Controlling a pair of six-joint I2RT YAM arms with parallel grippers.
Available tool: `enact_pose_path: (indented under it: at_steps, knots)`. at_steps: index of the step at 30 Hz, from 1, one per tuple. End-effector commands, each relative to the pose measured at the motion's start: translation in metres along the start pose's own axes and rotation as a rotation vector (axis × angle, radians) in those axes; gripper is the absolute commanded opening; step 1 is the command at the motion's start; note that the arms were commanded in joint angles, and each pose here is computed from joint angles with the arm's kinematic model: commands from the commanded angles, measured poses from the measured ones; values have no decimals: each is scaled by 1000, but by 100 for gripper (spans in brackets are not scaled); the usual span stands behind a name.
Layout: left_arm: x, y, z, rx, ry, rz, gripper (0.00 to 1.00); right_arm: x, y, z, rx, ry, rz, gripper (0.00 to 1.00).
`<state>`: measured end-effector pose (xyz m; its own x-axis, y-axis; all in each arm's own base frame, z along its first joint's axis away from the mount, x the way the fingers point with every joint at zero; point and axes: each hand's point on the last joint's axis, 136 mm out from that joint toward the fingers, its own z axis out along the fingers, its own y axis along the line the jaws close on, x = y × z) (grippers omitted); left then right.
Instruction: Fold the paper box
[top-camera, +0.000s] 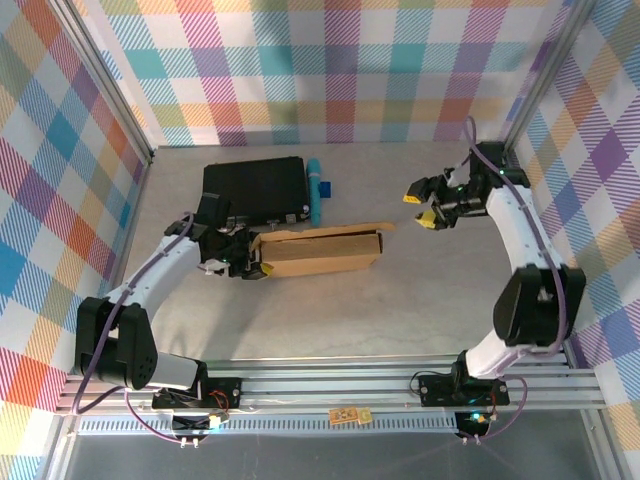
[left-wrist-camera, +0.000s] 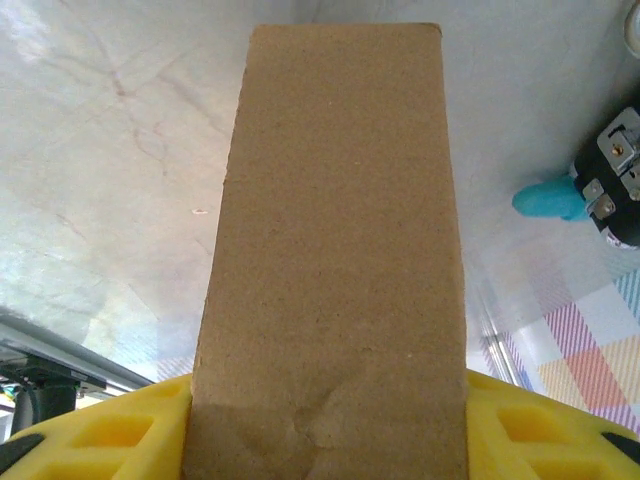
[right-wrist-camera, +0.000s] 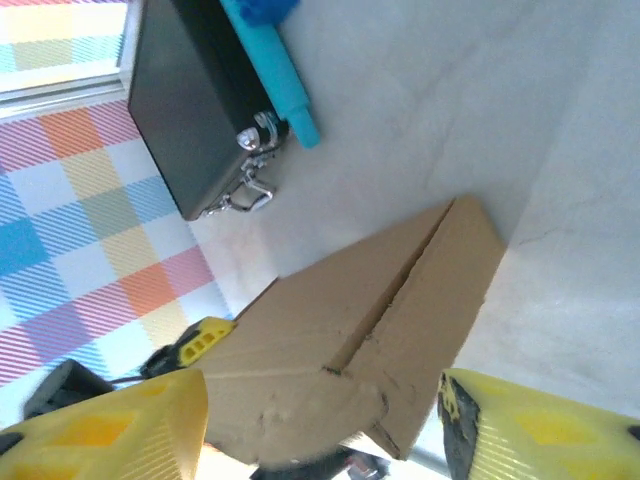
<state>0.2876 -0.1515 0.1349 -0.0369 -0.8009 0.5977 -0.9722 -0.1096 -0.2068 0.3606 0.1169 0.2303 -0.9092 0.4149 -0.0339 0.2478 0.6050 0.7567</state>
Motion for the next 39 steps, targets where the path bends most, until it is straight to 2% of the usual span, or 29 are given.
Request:
enact_pose_path:
  at_steps: [1,4,6,8,10,12,13,17,22,26,29,34,39]
  knots:
    - [-20,22,-6,-118,-83,-106,16,5,19,-9,88,-107,-378,53]
    - [-30,24,-8,-161,-100,-142,16,34,33,11,106,-112,-734,52]
    - [-35,24,-8,-195,-98,-160,16,50,47,16,58,-172,-992,52]
    - [-39,21,-5,-221,-84,-166,16,52,57,13,19,-247,-1157,55]
    - [-47,15,-6,-241,-92,-164,16,46,55,16,50,-252,-1248,59]
    - [-55,11,-5,-263,-100,-172,16,49,48,27,67,-146,-1327,59]
    - [-58,10,-4,-273,-97,-164,16,48,48,30,70,-132,-1353,59]
    - [-70,3,-1,-297,-115,-159,16,38,55,42,44,-91,-1368,66]
    - [-78,3,0,-305,-138,-184,15,38,61,59,-23,2,-1329,67]
    - [-82,1,1,-306,-146,-208,14,43,70,67,-94,53,-1282,55]
    - [-84,-2,2,-302,-148,-215,14,44,63,72,-42,93,-1237,46]
    - [-85,-2,2,-302,-148,-218,14,53,56,72,-33,102,-1219,46]
    - [-85,-5,2,-298,-149,-221,14,52,48,80,12,122,-1213,38]
